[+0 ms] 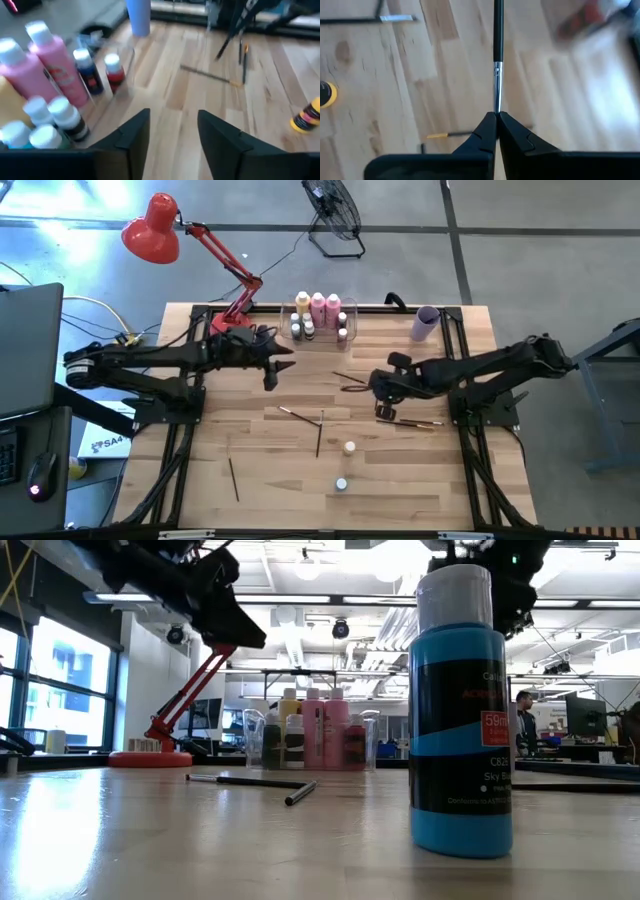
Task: Pick & Place Paint Supplies
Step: Put the black paint brush into the violet cup
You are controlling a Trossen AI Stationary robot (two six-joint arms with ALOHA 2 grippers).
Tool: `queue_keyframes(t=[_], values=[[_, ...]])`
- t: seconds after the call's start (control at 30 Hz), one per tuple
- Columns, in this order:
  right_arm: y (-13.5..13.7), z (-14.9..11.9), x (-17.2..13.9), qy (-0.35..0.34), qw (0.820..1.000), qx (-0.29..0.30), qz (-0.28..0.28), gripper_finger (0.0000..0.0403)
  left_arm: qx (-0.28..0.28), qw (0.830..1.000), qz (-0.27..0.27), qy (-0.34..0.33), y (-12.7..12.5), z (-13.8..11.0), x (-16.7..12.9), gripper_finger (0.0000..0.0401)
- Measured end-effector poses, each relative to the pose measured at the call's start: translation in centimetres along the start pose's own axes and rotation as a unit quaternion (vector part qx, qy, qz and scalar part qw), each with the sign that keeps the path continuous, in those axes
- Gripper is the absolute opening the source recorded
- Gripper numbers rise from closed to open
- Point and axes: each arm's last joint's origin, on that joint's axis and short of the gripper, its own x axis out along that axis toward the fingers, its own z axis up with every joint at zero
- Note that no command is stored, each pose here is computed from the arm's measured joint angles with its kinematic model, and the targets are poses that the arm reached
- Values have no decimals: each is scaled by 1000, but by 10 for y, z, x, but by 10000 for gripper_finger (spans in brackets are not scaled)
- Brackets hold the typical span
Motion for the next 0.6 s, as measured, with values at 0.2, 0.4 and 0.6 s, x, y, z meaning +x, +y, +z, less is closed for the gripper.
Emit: queue_keyframes(t=[0.2,0.4,0.6], values=[[8,9,-14,-41,994,-88,-44,4,-12,996,-62,70,-3,18,8,181],[17,7,-15,-56,981,-158,-95,4,-69,979,-171,85,-10,40,23,185],[41,4,0,-50,958,-242,-142,4,-119,963,-215,107,-12,60,31,185]])
